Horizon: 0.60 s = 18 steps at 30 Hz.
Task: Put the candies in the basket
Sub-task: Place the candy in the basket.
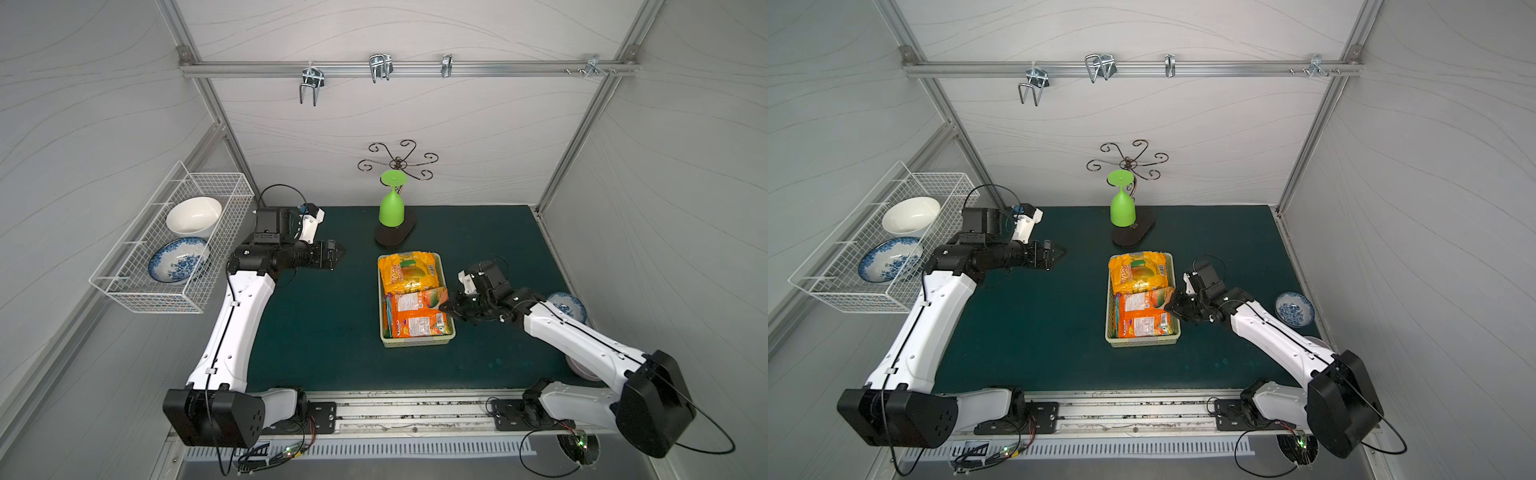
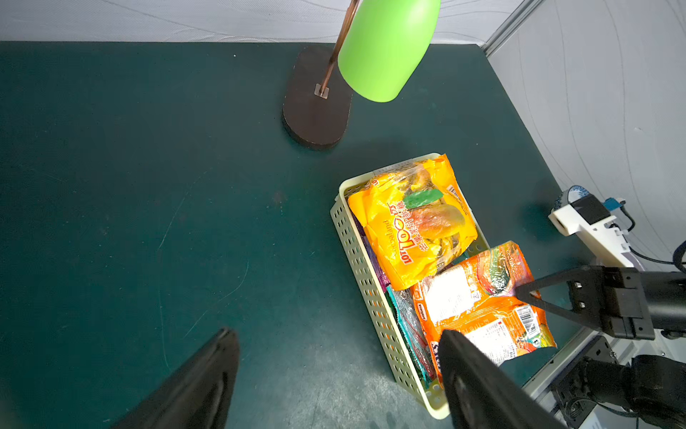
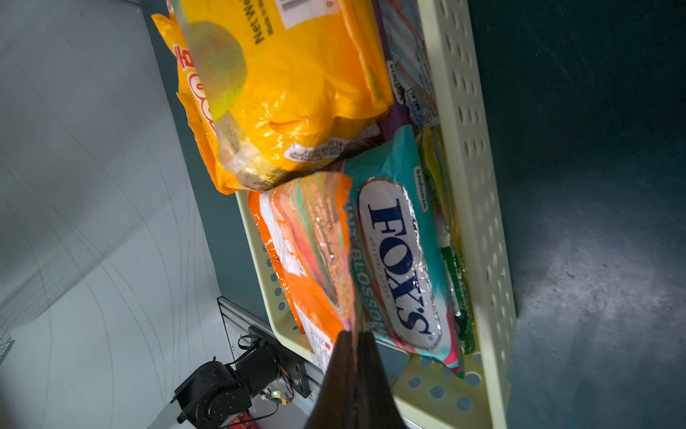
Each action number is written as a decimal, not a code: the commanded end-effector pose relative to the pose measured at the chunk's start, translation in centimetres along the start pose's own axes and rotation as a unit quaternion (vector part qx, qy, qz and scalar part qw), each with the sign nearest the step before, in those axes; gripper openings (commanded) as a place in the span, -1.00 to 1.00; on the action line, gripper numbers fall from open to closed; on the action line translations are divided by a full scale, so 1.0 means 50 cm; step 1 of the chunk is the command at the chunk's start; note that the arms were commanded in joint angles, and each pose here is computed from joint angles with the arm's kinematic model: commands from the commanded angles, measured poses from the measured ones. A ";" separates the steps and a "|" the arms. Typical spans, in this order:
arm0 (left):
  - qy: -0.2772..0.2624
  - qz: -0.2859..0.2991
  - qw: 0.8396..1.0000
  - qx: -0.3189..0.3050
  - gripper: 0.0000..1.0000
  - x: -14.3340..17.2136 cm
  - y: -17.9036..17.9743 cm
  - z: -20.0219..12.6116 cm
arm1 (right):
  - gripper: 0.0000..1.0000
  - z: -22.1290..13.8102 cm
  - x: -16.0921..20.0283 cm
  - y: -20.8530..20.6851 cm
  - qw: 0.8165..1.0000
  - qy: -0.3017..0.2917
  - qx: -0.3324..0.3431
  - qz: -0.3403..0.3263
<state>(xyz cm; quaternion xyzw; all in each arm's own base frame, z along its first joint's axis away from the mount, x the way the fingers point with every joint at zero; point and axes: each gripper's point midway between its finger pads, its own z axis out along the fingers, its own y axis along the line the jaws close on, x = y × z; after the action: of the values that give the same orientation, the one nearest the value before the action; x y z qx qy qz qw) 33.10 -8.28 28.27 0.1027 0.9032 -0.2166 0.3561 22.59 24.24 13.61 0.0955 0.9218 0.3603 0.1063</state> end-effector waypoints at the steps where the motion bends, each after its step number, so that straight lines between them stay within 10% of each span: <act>1: -0.028 0.013 1.000 0.000 0.77 -0.029 -0.005 -0.017 | -1.00 0.018 -0.002 0.001 1.000 0.000 0.001 0.013; 8: -0.030 0.016 0.999 -0.017 0.85 -0.023 0.010 -0.011 | -0.95 0.054 0.001 0.020 0.999 0.033 -0.003 -0.002; 18: -0.045 0.001 0.990 -0.134 0.97 -0.003 0.111 0.018 | -0.37 0.013 -0.019 0.018 0.999 -0.003 0.017 -0.036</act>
<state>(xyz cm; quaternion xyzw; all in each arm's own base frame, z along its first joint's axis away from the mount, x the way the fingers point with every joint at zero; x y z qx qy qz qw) 33.86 -5.93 24.60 0.0731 0.9202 -0.1499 0.3541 23.35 26.11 11.94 0.0792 0.9308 0.3470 0.0826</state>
